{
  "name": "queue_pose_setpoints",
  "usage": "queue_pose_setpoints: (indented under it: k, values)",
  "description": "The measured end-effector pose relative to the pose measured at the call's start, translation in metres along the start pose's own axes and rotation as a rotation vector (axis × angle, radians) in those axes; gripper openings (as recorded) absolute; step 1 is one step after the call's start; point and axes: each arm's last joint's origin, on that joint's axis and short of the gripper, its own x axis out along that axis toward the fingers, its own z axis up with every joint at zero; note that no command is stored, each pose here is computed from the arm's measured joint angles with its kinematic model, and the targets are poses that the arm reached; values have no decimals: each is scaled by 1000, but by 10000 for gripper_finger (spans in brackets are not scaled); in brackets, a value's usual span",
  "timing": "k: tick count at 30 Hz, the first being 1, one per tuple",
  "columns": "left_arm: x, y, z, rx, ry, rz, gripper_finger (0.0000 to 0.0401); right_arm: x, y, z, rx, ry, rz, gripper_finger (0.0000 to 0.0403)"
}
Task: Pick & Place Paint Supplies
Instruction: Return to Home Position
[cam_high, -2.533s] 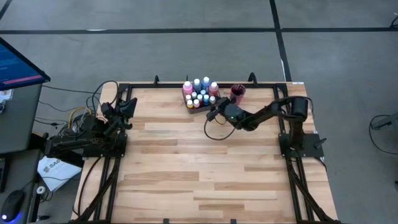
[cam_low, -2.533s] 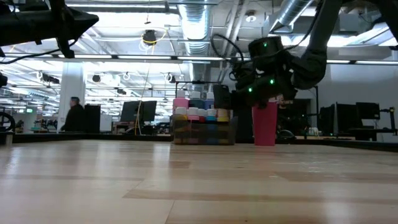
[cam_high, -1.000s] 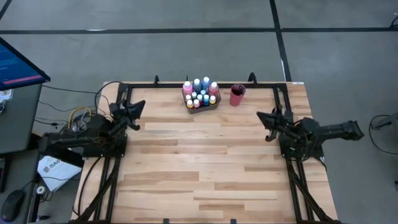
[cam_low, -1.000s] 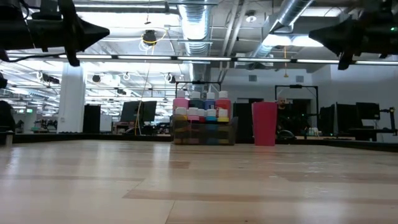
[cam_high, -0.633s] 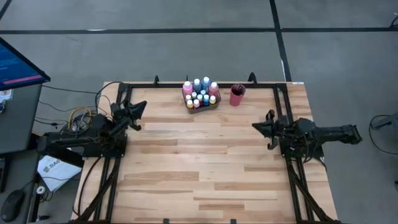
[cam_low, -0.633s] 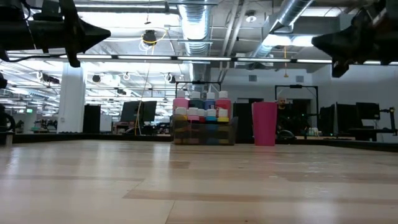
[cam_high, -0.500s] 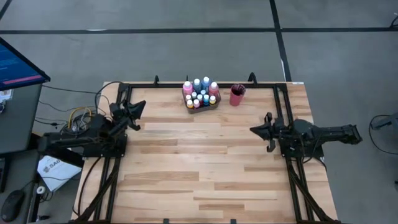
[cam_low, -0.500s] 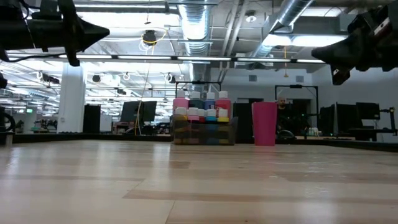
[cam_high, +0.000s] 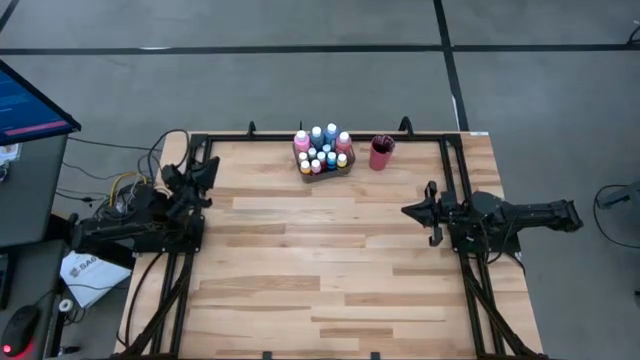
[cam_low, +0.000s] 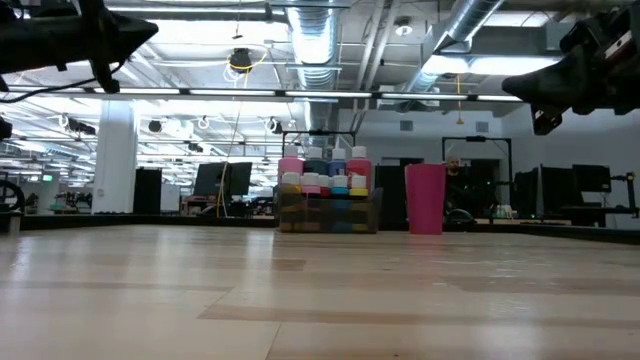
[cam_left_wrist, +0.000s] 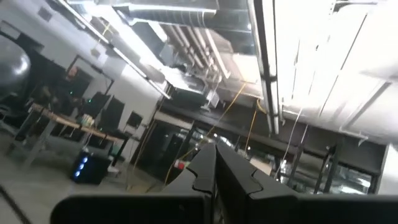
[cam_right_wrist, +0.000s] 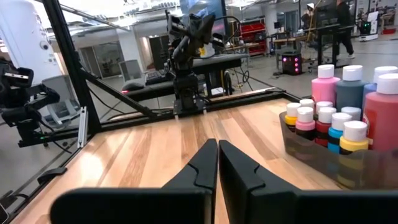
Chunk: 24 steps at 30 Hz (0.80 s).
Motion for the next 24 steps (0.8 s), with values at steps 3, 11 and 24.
queue_pose_setpoints:
  k: [3,11,24]
  values:
    - [0,-1,3,-12,-28,-7,2,0,0,0,0,0,0,10]
    - [0,-1,3,-12,-26,-6,2,0,0,0,0,0,-1,10]
    - [0,-1,3,-12,-26,-6,2,0,0,0,0,1,-1,10]
